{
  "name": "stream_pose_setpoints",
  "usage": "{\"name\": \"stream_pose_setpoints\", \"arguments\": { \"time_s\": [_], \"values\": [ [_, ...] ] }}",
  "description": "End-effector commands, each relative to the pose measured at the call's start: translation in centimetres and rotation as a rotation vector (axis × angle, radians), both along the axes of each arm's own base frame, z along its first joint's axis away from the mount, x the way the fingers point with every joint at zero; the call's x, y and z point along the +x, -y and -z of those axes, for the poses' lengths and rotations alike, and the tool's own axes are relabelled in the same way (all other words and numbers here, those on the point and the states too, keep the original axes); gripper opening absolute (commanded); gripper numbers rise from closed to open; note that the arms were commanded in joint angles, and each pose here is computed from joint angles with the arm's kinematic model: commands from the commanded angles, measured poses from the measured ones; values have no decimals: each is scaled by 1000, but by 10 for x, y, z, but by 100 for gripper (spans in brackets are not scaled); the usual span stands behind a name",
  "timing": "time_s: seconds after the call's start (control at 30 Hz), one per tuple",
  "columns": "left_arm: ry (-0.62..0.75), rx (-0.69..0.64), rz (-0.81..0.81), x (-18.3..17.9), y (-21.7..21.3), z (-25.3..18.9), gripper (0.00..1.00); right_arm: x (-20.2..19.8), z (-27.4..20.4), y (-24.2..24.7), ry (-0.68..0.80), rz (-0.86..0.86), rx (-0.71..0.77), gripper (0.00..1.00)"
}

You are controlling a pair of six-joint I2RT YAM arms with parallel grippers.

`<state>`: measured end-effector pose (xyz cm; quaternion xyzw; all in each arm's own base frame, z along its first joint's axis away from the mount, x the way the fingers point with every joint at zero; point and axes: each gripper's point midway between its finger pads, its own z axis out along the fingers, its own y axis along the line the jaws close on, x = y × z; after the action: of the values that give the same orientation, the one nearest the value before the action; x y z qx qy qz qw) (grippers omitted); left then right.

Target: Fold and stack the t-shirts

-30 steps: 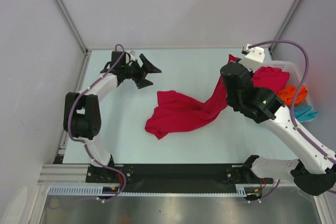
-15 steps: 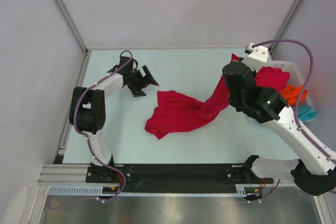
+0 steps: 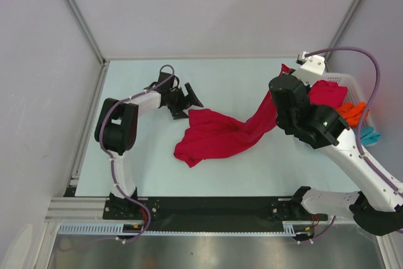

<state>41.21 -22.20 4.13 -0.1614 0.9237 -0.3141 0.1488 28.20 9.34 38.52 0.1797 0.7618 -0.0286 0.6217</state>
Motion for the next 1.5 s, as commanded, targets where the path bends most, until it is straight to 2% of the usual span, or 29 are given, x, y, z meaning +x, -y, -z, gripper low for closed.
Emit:
{"name": "stream_pose_setpoints", "arguments": {
  "time_s": [0.0,0.1,0.13,0.17,0.2,0.23,0.37,0.53,0.63,0.67,0.73,0.77,0.8,0.83,0.87,1.0,1.17,1.47],
  "values": [
    [-51,14,18,-6,12,28,100,-4,-24,10,64,38,37,0],
    [-50,1,32,-8,18,31,98,-4,-22,9,58,37,34,0],
    [-53,-15,40,-9,20,30,84,-4,-23,9,61,36,39,0],
    [-39,-29,45,-8,22,29,70,-4,-23,9,59,34,39,0],
    [-41,-45,48,-9,24,28,50,-4,-23,8,60,34,42,0],
    [-39,-53,48,-9,25,27,2,-4,-22,8,55,32,39,0],
    [-26,-74,49,-10,27,15,0,-5,-21,9,50,32,42,0],
    [91,-44,52,0,22,-44,0,-7,-15,10,40,37,42,0],
    [221,-5,51,10,14,-113,0,-7,-9,10,33,38,41,0],
    [289,2,56,10,11,-153,0,-8,-7,11,32,40,41,0],
    [338,4,53,4,5,-193,0,-9,-5,12,31,39,47,0],
    [438,-20,55,-1,3,-242,0,-11,-8,14,39,39,56,0],
    [476,-27,51,-5,-1,-265,0,-13,-9,15,42,39,60,0],
    [488,-29,51,-15,-5,-282,0,-14,-10,18,48,44,62,0],
    [587,-53,43,-28,-12,-330,0,-18,-14,21,60,45,76,0],
    [751,-100,14,-76,-36,-414,0,-29,-23,35,90,56,102,0],
    [843,-127,-34,-126,-59,-457,0,-44,-28,48,115,61,142,0],
    [857,-111,-70,-137,-69,-461,0,-49,-33,50,127,47,177,0]
  ]
}}
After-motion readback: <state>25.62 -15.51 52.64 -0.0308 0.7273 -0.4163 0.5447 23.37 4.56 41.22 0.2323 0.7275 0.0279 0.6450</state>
